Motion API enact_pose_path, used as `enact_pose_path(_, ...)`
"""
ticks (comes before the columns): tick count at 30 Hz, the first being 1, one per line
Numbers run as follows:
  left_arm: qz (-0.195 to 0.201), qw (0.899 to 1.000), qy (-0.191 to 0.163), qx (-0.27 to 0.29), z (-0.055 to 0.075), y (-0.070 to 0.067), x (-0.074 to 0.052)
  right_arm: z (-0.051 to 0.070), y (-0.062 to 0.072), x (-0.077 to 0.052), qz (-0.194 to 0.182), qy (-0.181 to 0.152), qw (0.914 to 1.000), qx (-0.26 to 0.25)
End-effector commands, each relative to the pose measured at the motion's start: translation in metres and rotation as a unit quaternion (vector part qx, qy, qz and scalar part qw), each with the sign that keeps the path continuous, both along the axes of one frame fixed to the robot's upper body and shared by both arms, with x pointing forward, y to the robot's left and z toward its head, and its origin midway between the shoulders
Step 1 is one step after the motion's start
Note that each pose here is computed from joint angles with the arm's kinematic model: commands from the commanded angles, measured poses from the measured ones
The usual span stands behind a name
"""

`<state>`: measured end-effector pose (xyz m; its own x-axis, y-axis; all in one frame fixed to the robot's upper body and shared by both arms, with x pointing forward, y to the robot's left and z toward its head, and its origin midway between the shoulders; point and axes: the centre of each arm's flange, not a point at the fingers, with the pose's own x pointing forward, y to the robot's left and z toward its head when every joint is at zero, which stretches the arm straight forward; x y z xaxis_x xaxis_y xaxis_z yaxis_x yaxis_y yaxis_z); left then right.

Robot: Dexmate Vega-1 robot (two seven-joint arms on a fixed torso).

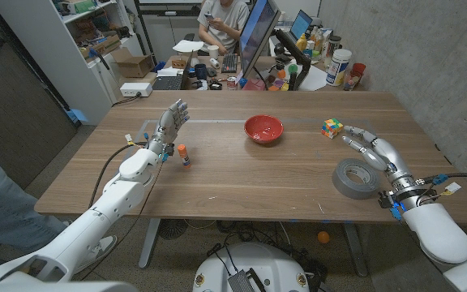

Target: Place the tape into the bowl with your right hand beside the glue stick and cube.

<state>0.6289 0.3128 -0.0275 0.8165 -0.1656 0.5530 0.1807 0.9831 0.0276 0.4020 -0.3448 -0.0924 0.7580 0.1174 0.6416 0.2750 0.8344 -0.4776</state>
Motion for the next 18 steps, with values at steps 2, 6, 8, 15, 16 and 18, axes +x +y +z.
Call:
enact_pose_path(2, -0.005, 1.000, 0.003, 0.001, 0.001, -0.009, 0.005, -0.013, 0.004, -0.015, -0.052, 0.024, 0.9941, -0.092)
enact_pose_path(6, -0.007, 1.000, 0.003, 0.000, 0.001, -0.010, 0.006, -0.014, 0.007, -0.016, -0.069, 0.031, 0.9895, -0.123)
enact_pose_path(8, -0.005, 1.000, 0.002, 0.001, 0.001, -0.010, 0.006, -0.014, 0.009, -0.018, -0.081, 0.032, 0.9860, -0.142)
enact_pose_path(15, -0.005, 1.000, 0.002, 0.000, 0.001, -0.010, 0.005, -0.012, 0.015, -0.023, -0.142, 0.038, 0.9632, -0.225)
enact_pose_path(16, -0.005, 1.000, 0.002, 0.000, 0.001, -0.010, 0.005, -0.012, 0.015, -0.024, -0.147, 0.039, 0.9610, -0.231)
enact_pose_path(18, -0.006, 1.000, 0.003, 0.001, 0.001, -0.010, 0.005, -0.012, 0.015, -0.024, -0.155, 0.040, 0.9575, -0.240)
